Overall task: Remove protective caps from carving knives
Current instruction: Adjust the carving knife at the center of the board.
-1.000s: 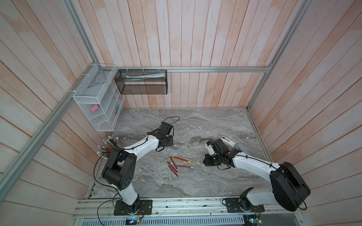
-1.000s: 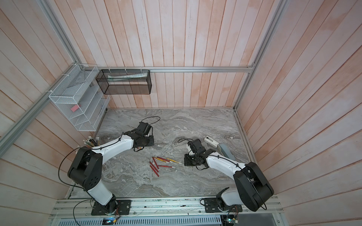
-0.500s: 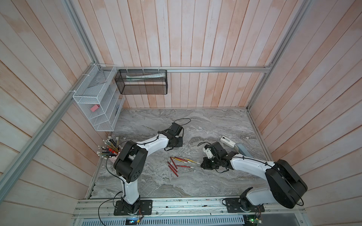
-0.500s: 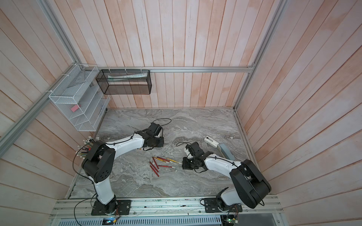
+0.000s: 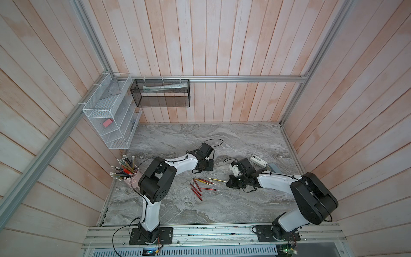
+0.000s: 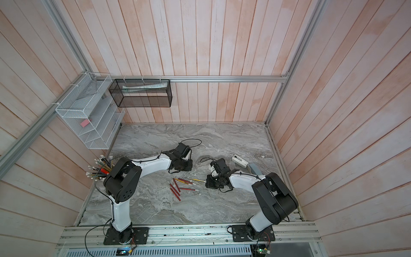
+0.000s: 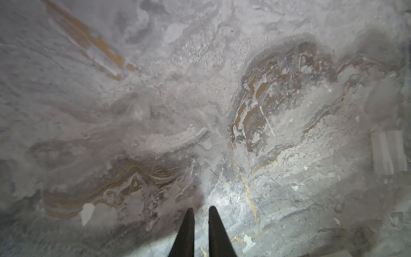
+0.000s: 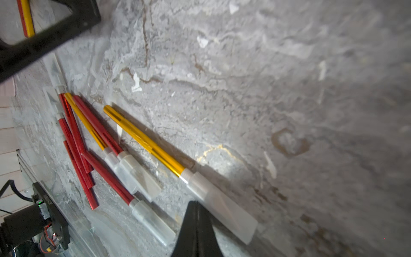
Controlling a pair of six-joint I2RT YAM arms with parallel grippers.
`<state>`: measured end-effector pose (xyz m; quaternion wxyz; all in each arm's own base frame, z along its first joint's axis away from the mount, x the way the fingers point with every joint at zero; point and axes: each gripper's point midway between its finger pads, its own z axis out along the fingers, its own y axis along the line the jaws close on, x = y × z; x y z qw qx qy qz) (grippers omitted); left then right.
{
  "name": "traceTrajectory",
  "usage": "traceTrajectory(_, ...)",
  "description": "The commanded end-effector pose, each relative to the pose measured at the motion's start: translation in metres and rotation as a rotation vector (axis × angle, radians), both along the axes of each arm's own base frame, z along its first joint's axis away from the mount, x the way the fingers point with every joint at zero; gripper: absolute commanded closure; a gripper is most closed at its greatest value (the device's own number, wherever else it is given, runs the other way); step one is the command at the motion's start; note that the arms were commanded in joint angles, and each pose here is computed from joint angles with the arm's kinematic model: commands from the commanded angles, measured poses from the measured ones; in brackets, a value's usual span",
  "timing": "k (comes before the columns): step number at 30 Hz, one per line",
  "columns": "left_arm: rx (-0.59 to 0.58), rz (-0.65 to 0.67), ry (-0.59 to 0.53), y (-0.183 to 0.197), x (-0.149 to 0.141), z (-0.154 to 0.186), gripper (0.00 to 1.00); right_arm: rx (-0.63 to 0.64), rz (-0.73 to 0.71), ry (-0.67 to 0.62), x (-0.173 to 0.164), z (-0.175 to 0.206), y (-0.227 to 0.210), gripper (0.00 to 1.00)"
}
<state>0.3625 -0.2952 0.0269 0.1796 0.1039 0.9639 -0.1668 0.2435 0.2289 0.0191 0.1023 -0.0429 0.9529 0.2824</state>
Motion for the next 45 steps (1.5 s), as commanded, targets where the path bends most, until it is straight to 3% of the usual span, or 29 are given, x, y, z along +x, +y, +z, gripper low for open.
traceTrajectory(1,-0.045,-0.035,-0.006,-0.015,0.005,0.001,0.84,-0.046,-0.008,0.020,0.005,-0.012,-0.012,1.00)
traceTrajectory(23,-0.080,-0.110,0.054,-0.041,-0.023,-0.011,0.83,0.008,-0.052,-0.048,0.091,-0.012,-0.008,1.00)
traceTrajectory(28,-0.072,-0.115,0.058,-0.043,-0.028,-0.012,0.79,0.025,-0.043,-0.037,0.097,-0.017,-0.002,1.00)
traceTrajectory(37,-0.081,-0.102,0.023,-0.052,-0.024,0.000,0.62,0.059,-0.048,-0.031,0.096,-0.020,0.003,1.00)
traceTrajectory(45,0.007,-0.126,-0.021,-0.057,-0.028,-0.003,0.59,0.136,-0.060,-0.009,0.093,-0.017,0.004,1.00)
